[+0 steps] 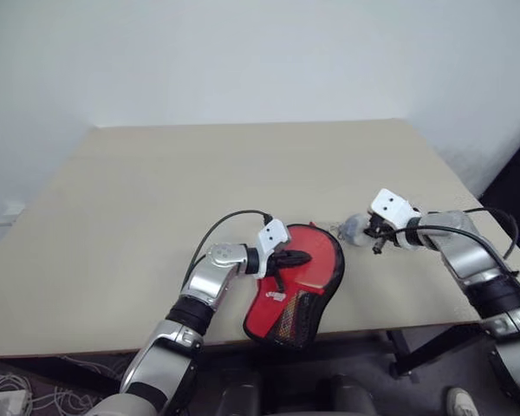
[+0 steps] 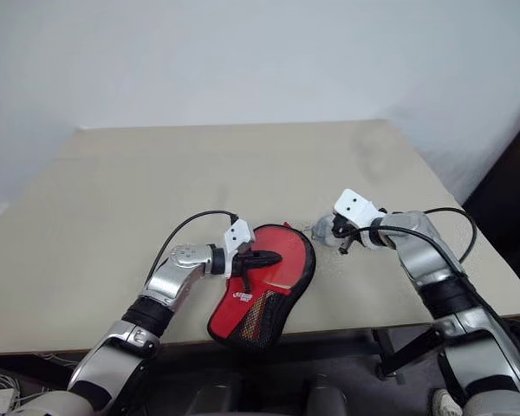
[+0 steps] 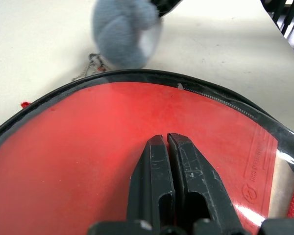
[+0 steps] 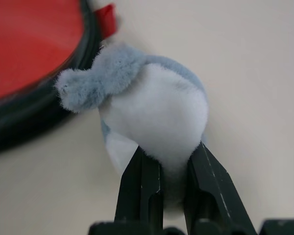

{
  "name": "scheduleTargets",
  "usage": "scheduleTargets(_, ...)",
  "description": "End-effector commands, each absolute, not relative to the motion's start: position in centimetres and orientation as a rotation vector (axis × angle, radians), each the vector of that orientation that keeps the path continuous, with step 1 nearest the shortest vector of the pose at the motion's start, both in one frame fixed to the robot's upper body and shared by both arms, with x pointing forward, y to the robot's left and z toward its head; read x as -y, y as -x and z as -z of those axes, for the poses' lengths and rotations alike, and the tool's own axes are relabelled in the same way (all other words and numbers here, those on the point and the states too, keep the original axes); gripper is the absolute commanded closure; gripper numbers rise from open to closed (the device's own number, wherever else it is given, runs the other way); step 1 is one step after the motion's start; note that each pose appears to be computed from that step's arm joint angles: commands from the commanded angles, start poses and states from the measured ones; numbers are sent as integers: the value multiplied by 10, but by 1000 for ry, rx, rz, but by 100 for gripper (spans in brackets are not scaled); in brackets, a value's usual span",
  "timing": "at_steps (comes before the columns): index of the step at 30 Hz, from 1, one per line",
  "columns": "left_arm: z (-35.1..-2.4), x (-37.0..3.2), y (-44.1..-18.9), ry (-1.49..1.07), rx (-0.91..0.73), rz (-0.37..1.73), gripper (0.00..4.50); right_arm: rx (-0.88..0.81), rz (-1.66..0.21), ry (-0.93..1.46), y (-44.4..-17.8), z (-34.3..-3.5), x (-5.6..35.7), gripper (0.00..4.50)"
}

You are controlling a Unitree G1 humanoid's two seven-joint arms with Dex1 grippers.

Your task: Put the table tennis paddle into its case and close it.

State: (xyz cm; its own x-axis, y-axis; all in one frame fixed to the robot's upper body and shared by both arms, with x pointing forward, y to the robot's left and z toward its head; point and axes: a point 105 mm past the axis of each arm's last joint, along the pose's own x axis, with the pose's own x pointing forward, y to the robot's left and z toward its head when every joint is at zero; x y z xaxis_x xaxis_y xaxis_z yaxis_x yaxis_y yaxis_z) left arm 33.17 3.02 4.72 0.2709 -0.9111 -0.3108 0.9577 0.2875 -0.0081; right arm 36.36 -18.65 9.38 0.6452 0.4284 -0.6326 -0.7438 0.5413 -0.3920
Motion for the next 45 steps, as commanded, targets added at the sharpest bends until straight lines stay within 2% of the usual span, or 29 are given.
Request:
scheduleTargets(1,-13,-41,-323,-206,-425,1255,450,-462,-708,719,-355,-116,201,435)
scheduleTargets(8,-13,-40,-326,-215,-428,1257,450,-475,-821,723,-319,-115,197,435)
scheduleTargets(17,-15,-40,-330,-238,-431,1267,450,-495,-1116,726,-259,-113,176,435)
scheduleTargets(31,-16,-43,-334,-249,-436,1271,450,-497,-1376,680,-208,-120,157,435)
scheduleTargets(45,-19,-45,-339,-257,-437,1263,450,-507,-1518,682,-176,-108,143,435)
